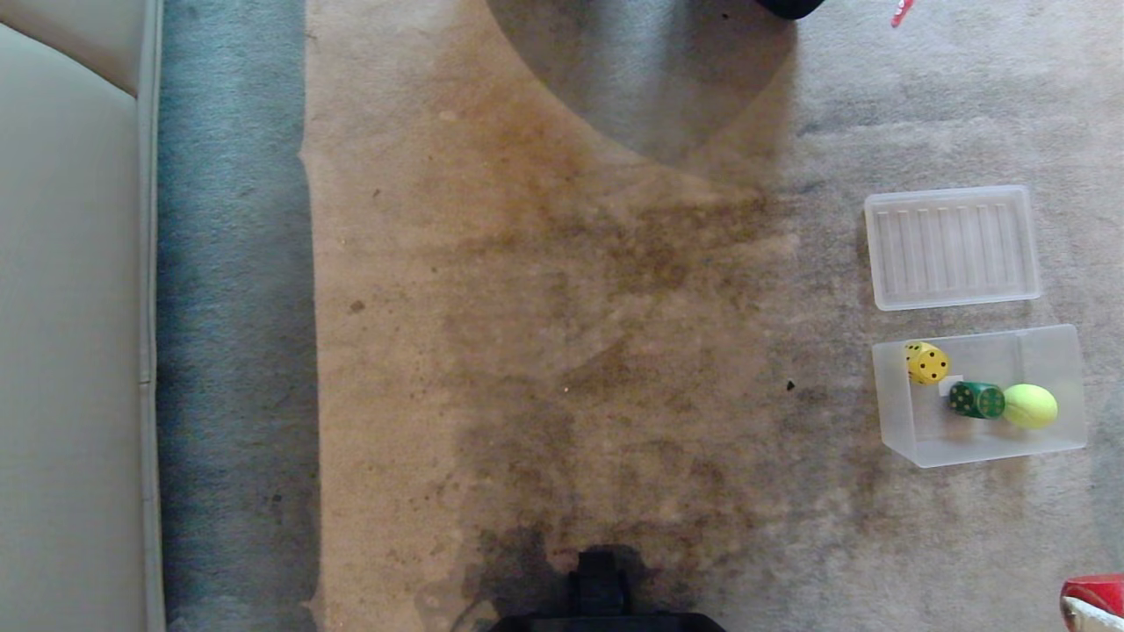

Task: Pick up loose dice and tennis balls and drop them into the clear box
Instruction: Put the toys in the box

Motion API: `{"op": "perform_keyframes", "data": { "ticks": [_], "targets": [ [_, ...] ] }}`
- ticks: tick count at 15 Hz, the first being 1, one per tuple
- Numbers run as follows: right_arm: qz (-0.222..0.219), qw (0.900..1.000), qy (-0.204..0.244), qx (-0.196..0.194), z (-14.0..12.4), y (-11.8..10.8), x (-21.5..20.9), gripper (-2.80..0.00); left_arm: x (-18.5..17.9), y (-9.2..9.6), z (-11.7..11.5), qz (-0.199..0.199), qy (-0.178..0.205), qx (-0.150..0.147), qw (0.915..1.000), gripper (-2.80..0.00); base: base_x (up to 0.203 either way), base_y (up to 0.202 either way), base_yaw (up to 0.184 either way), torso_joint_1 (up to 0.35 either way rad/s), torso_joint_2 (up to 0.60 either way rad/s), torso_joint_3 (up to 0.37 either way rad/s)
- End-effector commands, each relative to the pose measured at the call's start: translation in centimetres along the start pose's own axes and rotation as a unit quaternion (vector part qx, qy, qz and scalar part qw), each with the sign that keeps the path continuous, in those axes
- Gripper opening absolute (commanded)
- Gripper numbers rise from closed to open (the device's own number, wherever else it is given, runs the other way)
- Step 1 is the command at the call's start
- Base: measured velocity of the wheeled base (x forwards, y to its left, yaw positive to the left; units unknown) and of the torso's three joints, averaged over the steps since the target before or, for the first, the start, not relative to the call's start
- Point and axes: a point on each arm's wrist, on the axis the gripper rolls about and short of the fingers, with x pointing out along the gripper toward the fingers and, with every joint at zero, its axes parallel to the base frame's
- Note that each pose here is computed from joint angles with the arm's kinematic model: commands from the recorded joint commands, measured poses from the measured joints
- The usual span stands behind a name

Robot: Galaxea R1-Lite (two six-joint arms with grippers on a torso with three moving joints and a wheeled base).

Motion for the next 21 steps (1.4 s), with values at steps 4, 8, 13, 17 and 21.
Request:
{"op": "perform_keyframes", "data": {
  "ticks": [4, 8, 13, 17, 21],
  "targets": [
    [0.000, 1.000, 0.001, 0.000, 0.0, 0.0, 0.0, -2.80, 0.0, 0.0, 0.0, 0.000, 0.000, 0.000, 1.0000, -2.80, 0.000, 0.000, 0.000, 0.000, 0.00, 0.000],
    [-0.002, 1.000, -0.012, 0.003, -1.2, 0.1, -0.2, -2.80, 0.0, 0.0, 0.0, 0.000, 0.000, 0.000, 1.0000, -2.80, 0.000, 0.000, 0.000, 0.000, 0.00, 0.000],
    [-0.017, 0.976, -0.216, 0.011, -7.6, 0.8, -3.0, -2.80, 0.0, 0.0, 0.0, 0.000, 0.000, 0.000, 1.0000, -2.80, 0.000, 0.000, 0.000, 0.000, 0.00, 0.000],
    [-0.017, 0.971, -0.238, 0.019, -9.2, 0.8, -2.4, -2.80, 0.0, 0.0, 0.0, 0.000, 0.000, 0.000, 1.0000, -2.80, 0.000, 0.000, 0.000, 0.000, 0.00, 0.000],
    [-0.017, 0.971, -0.238, 0.019, -9.2, 0.8, -2.4, -2.80, 0.0, 0.0, 0.0, 0.000, 0.000, 0.000, 1.0000, -2.80, 0.000, 0.000, 0.000, 0.000, 0.00, 0.000]
  ]
}}
